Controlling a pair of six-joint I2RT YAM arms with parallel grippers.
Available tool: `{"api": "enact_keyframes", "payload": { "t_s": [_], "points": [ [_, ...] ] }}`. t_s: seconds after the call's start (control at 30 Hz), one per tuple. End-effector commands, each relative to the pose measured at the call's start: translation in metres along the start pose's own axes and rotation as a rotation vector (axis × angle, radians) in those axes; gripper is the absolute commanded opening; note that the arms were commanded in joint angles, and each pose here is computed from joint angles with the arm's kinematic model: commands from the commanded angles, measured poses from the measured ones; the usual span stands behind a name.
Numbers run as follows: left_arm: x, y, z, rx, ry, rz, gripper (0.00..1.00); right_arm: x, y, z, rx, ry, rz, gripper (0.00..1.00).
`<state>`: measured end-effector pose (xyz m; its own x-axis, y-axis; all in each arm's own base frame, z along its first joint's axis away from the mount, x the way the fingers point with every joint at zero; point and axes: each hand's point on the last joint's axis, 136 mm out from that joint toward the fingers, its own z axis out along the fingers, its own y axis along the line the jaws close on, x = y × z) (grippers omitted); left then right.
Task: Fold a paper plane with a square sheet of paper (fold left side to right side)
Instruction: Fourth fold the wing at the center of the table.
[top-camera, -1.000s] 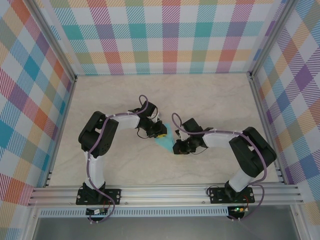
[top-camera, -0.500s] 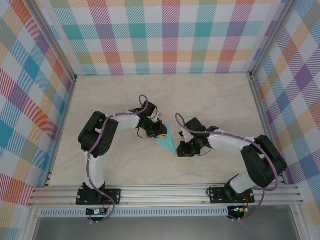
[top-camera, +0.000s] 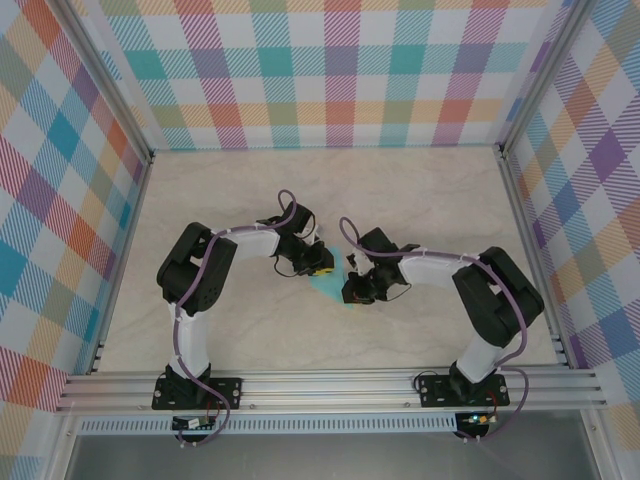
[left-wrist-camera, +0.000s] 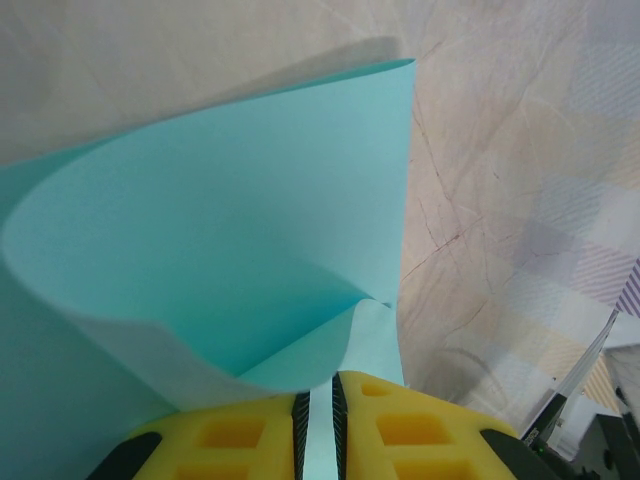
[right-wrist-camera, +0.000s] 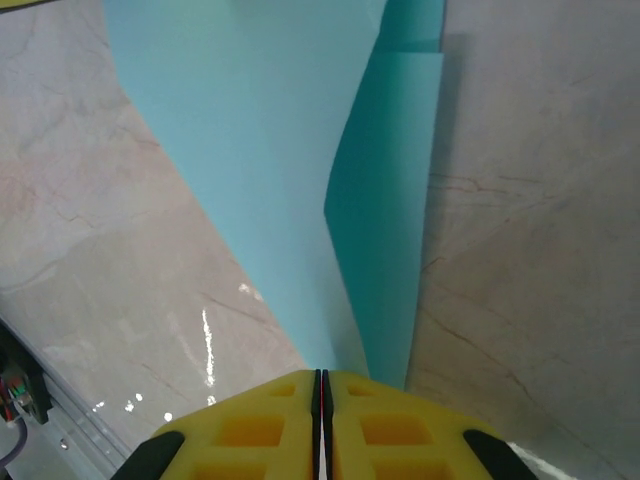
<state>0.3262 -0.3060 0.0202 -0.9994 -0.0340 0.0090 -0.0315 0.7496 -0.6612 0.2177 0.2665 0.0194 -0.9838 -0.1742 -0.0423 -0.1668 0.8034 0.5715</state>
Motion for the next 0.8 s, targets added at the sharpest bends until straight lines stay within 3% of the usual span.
{"api": "enact_keyframes", "payload": {
  "t_s": [0.0, 0.3, 0.77],
  "points": [
    [0.011, 0.034, 0.008, -0.134, 0.030, -0.047, 0.18, 0.002, -0.012, 0.009, 0.040, 0.016, 0.039, 0.11],
    [-0.020, 0.041, 0.002, -0.136, 0.003, -0.034, 0.19, 0.044, -0.058, 0.014, 0.177, 0.086, 0.126, 0.04],
    [-0.082, 0.084, -0.026, -0.141, -0.089, -0.067, 0.18, 0.053, -0.063, 0.017, 0.171, 0.093, 0.140, 0.00]
  ]
}}
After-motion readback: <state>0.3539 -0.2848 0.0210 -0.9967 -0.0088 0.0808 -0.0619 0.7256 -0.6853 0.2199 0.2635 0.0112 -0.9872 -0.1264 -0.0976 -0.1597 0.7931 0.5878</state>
